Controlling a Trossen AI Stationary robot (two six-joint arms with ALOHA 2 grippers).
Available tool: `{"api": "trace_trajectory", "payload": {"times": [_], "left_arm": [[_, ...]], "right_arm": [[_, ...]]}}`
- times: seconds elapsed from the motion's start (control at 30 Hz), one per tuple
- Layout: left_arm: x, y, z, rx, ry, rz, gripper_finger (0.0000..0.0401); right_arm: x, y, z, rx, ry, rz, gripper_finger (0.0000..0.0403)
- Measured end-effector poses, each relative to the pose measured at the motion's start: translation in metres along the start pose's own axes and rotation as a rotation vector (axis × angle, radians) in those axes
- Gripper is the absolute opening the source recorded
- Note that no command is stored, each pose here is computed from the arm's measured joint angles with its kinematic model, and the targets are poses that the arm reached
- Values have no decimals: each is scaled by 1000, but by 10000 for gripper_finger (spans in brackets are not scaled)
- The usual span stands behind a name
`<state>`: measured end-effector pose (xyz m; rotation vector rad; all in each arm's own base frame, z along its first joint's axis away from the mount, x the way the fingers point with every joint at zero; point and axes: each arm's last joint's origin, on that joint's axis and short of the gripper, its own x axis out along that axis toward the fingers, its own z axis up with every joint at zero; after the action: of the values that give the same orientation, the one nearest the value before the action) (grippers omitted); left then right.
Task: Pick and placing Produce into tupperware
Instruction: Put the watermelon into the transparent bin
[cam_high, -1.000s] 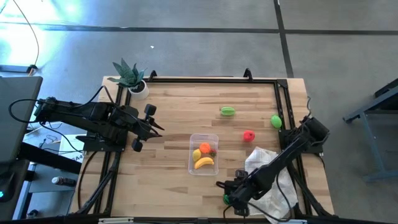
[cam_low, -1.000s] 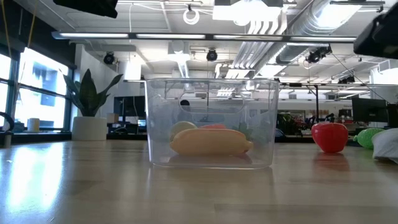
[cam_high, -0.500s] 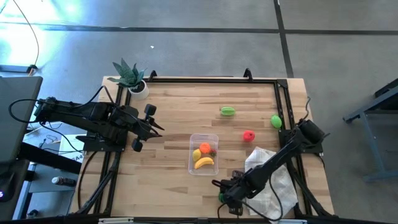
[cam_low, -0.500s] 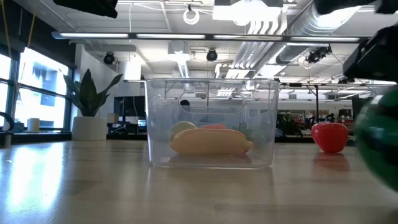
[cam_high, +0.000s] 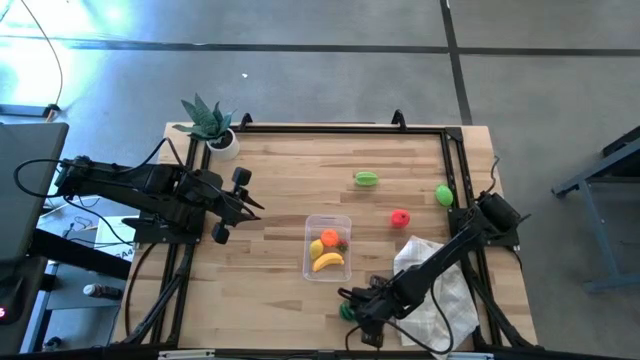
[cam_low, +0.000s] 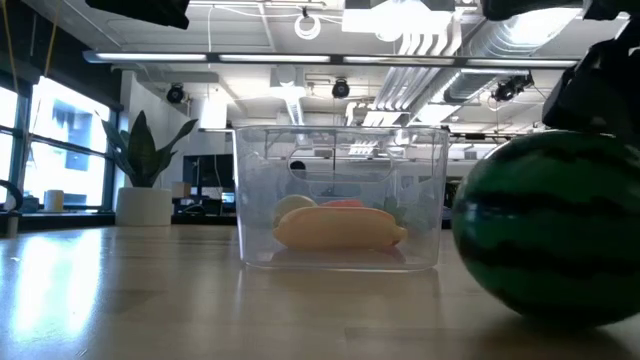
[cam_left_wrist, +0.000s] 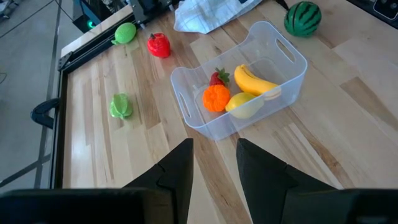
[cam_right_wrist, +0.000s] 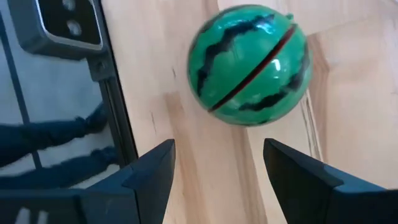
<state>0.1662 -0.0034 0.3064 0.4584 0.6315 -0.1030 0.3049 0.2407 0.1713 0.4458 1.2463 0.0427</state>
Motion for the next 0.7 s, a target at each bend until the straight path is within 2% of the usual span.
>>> {"api": "trace_trajectory", "payload": {"times": [0.37,0.5,0.7], "left_arm": [[0,0,0,0,0,0,111],[0,0,0,0,0,0,111],[0,0,0,0,0,0,111]], "right_arm": [[-1,-6,10,280,-139,-70,236],[-1,-9,15,369,-171,-61,236],[-2,-7,19,390,-216,-38,237]]}}
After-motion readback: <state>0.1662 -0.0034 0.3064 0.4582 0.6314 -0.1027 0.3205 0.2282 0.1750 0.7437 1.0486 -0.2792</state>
